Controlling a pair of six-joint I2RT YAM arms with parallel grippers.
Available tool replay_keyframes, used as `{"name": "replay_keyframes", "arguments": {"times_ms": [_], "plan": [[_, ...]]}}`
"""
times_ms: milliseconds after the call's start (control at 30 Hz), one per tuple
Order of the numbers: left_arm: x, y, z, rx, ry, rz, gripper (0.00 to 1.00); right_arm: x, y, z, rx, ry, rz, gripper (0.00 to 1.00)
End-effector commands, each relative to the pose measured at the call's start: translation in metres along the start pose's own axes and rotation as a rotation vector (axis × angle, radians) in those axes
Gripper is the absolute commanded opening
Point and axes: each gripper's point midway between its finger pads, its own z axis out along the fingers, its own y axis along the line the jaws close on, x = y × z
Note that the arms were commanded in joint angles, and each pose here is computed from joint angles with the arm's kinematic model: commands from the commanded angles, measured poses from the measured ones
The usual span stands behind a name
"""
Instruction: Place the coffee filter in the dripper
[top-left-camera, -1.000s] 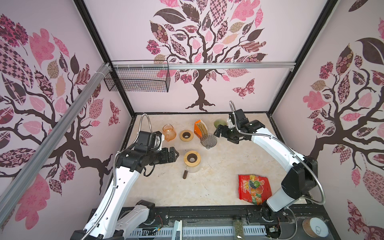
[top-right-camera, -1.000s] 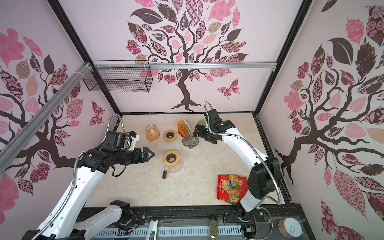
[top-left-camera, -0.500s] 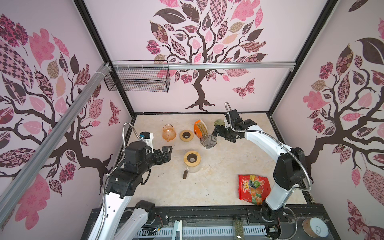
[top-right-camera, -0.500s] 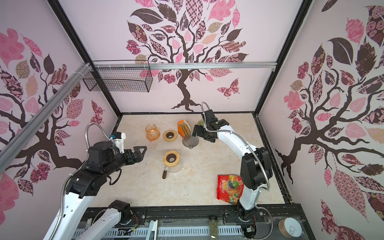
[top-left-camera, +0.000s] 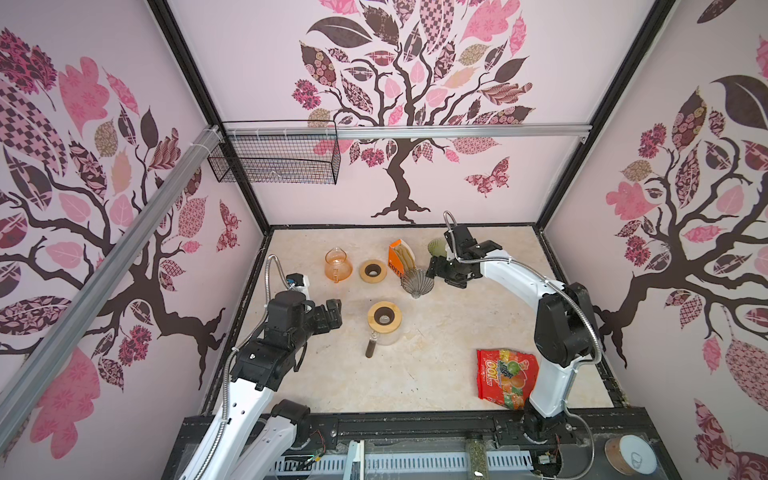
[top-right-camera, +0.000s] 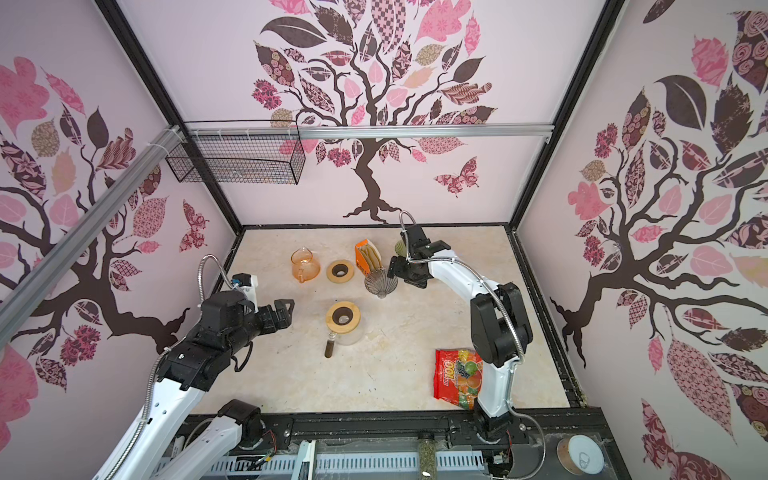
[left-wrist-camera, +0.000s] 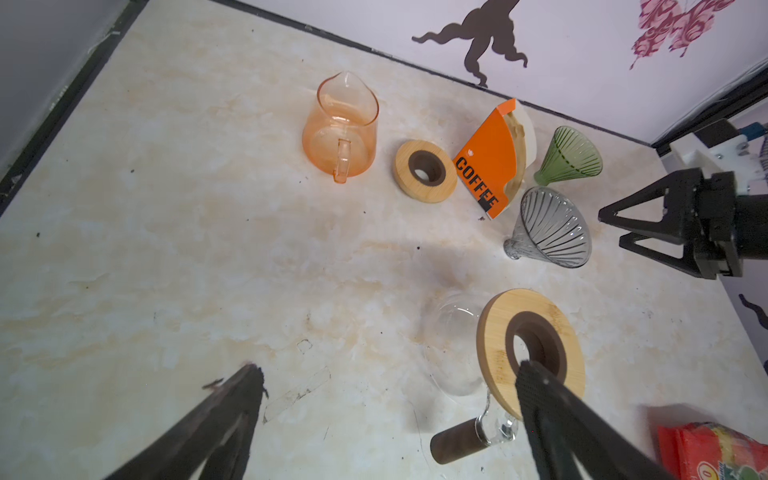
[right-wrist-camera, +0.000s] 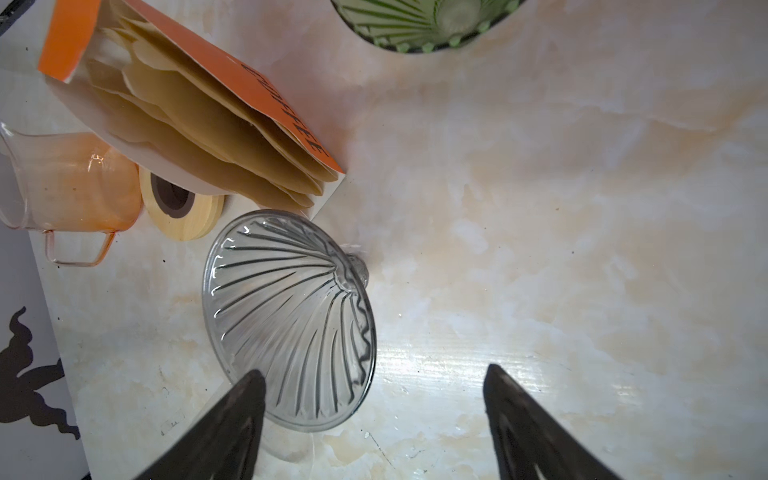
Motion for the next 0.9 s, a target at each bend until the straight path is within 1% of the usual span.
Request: {"name": "replay_keyframes", "arguments": {"times_ms": [0,167,267,333,500,733,867], "plan": [[0.005,-0.004,-0.001,0.044,-0.023,-0.004,0.98,0.010,-0.003,0.013,0.000,0.061,-0.001,0.76],[0.009,-0.027,0.002,0.186,-0.015,0.010,0.98,0.013,-0.002,0.020,-0.014,0.076,0.001,0.62],[0.019,-0.039,0.010,0.261,0.024,0.005,0.98,0.014,-0.002,0.025,-0.019,0.087,0.006,0.53],[0.021,-0.047,0.011,0.303,0.045,0.019,0.98,0.016,-0.003,0.030,-0.014,0.101,0.013,0.49],[0.017,-0.038,0.010,0.250,0.022,0.012,0.98,0.018,-0.003,0.037,-0.017,0.114,0.021,0.45],[0.016,-0.040,0.009,0.260,0.022,0.010,0.98,0.023,-0.003,0.041,-0.025,0.134,0.030,0.31],[0.017,-0.040,0.010,0.258,0.026,0.007,0.98,0.024,-0.003,0.043,-0.027,0.139,0.036,0.27]]}}
